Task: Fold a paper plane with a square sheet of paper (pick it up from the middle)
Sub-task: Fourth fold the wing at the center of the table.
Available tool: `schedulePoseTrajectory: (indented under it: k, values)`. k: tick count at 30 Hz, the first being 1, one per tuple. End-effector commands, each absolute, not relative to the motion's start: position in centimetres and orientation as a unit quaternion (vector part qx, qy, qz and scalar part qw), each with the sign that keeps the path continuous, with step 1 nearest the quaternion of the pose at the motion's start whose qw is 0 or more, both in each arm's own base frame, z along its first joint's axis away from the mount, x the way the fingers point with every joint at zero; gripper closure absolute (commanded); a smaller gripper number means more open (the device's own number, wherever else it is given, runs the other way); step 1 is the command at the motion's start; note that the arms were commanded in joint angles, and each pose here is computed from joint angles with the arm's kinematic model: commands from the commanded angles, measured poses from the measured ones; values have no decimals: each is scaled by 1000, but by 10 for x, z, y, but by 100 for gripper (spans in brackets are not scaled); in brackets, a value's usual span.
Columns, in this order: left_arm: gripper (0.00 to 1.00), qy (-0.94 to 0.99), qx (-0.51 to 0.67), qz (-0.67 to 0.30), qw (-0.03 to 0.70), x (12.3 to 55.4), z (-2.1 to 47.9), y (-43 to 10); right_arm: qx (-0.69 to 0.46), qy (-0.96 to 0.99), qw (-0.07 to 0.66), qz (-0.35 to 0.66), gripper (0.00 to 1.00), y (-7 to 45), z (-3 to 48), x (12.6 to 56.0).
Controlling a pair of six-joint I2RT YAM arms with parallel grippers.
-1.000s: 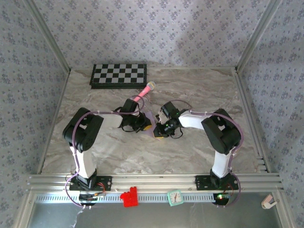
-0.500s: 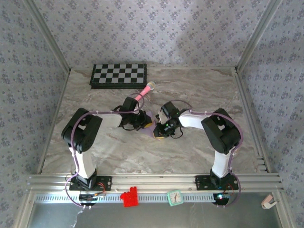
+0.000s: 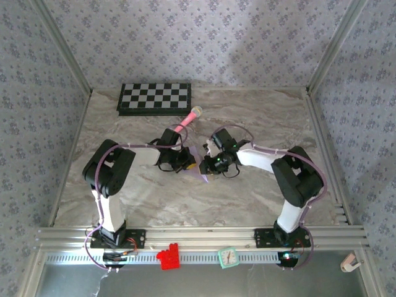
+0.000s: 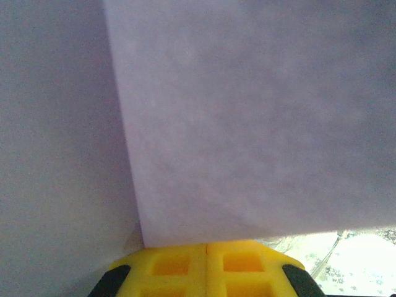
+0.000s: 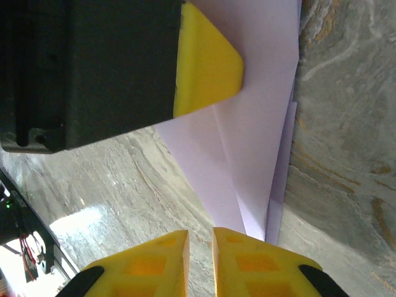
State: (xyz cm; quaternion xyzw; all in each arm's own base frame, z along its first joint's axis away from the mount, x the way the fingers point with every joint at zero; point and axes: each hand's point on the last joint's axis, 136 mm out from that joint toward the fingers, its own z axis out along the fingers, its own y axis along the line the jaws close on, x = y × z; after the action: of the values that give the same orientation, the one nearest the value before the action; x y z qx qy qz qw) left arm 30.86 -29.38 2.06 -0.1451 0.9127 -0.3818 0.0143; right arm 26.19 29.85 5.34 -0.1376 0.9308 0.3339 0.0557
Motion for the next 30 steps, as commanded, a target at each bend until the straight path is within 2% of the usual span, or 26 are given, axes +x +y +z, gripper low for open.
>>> schedulePoseTrajectory:
  k: [1, 16, 30]
  values:
    - [96, 930, -169, -327, 1, 301, -5, -274, -130, 940, 48, 310, 81, 295, 48, 264]
    - [98, 937, -215, -273, -23, 291, -27, -254, -138, 949, 1, 283, 83, 293, 20, 254]
    - [98, 937, -237, -255, -36, 286, -38, -242, -143, 950, -30, 275, 83, 279, 19, 231]
